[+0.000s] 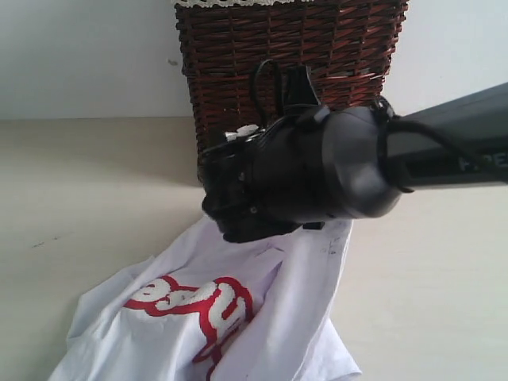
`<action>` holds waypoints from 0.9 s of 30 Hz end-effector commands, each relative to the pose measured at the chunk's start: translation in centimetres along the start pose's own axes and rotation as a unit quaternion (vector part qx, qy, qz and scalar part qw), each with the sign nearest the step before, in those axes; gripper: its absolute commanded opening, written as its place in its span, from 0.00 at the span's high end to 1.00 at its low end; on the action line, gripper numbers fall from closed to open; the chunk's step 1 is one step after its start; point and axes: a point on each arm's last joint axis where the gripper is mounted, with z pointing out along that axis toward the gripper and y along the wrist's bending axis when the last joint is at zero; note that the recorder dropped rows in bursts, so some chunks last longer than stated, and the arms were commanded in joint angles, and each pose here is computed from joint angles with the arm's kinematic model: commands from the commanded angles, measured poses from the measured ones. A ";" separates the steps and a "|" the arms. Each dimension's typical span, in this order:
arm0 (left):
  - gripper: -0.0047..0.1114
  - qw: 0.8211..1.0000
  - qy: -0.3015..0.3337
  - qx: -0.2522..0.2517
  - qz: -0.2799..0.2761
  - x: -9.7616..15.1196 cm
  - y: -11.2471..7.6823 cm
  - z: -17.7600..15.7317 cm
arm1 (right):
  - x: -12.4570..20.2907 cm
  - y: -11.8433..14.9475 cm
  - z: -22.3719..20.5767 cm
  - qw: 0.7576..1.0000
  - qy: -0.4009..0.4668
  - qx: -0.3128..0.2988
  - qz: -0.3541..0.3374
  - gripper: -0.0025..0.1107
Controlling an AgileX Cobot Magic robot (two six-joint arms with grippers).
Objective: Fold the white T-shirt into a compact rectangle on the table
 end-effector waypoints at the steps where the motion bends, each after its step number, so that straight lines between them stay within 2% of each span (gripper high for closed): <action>1: 0.96 1.000 -0.008 0.003 0.001 -0.1 0.0 0.0 | 2.8 -2.1 1.9 0.999 0.039 -0.012 0.036 0.98; 8: 0.96 1.000 -0.008 0.003 0.001 -0.1 0.0 0.0 | 7.5 -5.3 4.3 0.992 0.088 -0.024 0.082 0.98; 11: 0.96 1.000 -0.008 0.003 0.001 -0.1 0.0 0.0 | 9.7 -6.2 5.2 0.989 0.109 -0.047 0.090 0.98; 21: 0.96 1.000 -0.008 0.003 0.001 -0.1 0.0 0.0 | 16.3 -7.1 9.0 0.973 0.183 -0.127 0.060 0.98; 27: 0.96 1.000 -0.008 0.003 0.001 -0.1 0.0 0.0 | 20.3 -7.2 11.4 0.954 0.242 -0.135 0.117 0.98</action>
